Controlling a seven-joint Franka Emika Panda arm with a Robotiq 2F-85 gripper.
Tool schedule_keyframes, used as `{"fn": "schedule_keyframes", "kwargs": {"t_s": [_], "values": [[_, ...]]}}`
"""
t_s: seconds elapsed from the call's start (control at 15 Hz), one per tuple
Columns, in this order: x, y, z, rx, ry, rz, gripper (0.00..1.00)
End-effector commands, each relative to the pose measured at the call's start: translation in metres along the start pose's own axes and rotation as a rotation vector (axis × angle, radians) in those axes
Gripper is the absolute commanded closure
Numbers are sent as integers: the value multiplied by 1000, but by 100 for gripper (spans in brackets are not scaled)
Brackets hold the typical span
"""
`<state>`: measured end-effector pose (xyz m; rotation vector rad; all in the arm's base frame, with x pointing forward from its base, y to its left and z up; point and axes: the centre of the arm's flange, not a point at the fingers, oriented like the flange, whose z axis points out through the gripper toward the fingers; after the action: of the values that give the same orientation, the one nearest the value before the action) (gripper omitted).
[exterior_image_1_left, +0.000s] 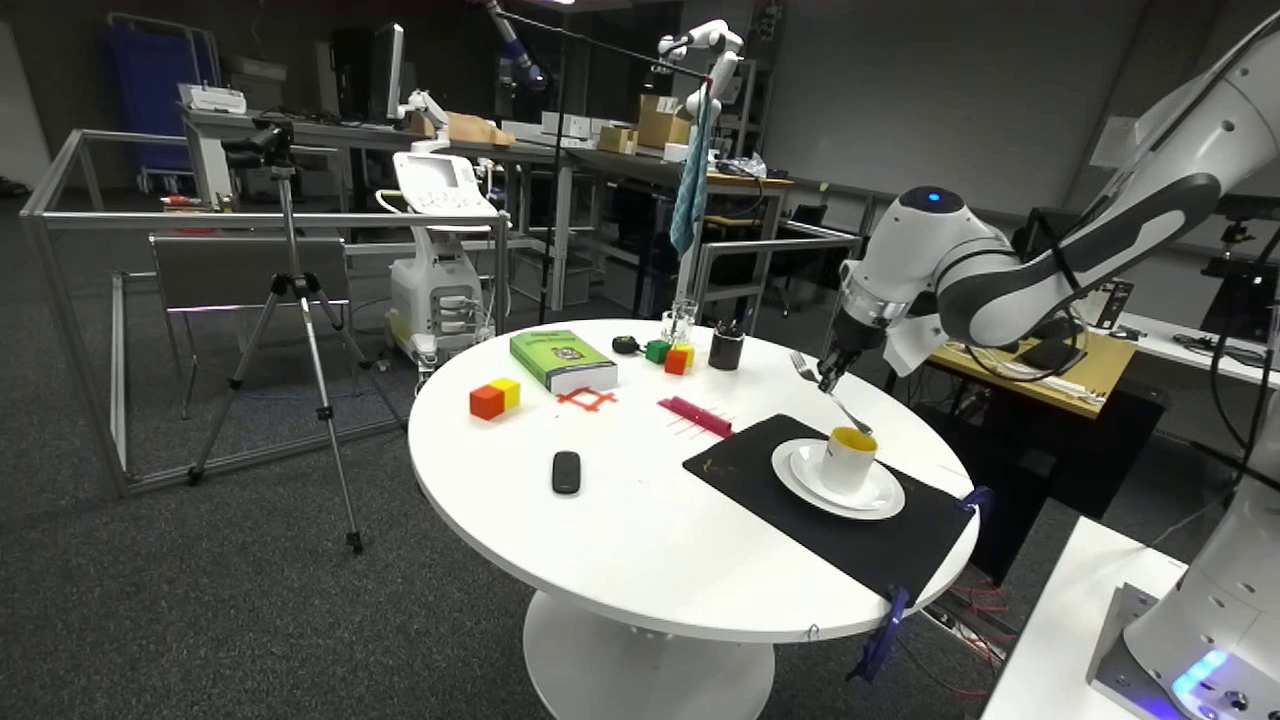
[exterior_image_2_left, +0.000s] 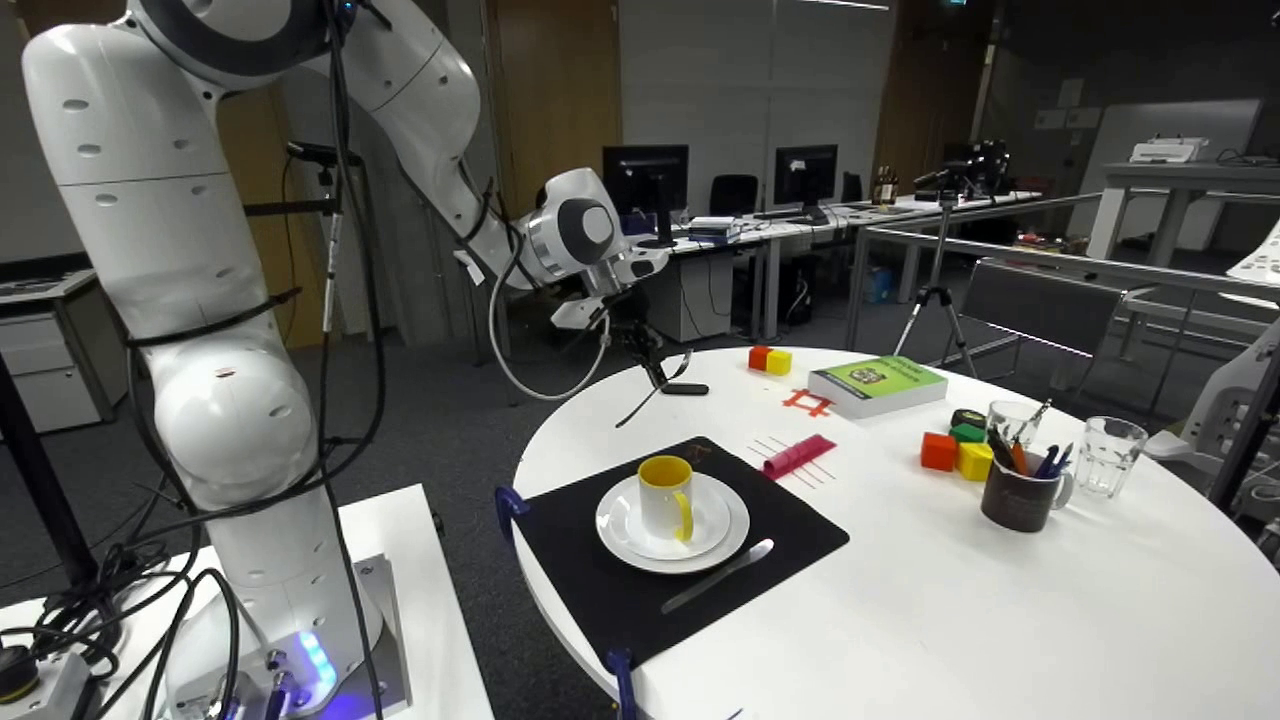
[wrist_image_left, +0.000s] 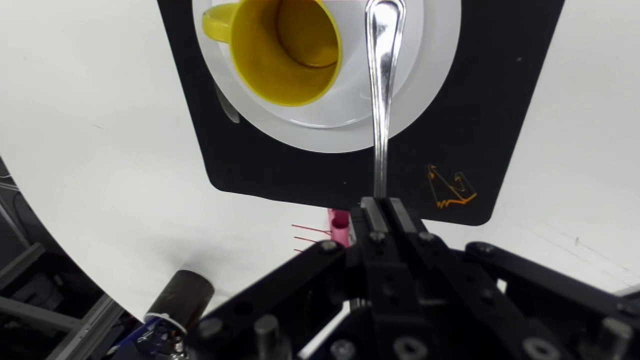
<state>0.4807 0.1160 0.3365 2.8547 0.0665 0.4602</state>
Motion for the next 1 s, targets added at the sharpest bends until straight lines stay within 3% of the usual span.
{"fn": "schedule_keyframes", "kwargs": {"t_s": [0.0, 0.47, 0.93], "values": [[-30, 26, -16, -51, 59, 61, 99], [-52, 58, -10, -90, 84, 139, 99], [-59, 59, 13, -147, 143, 105, 99]]}}
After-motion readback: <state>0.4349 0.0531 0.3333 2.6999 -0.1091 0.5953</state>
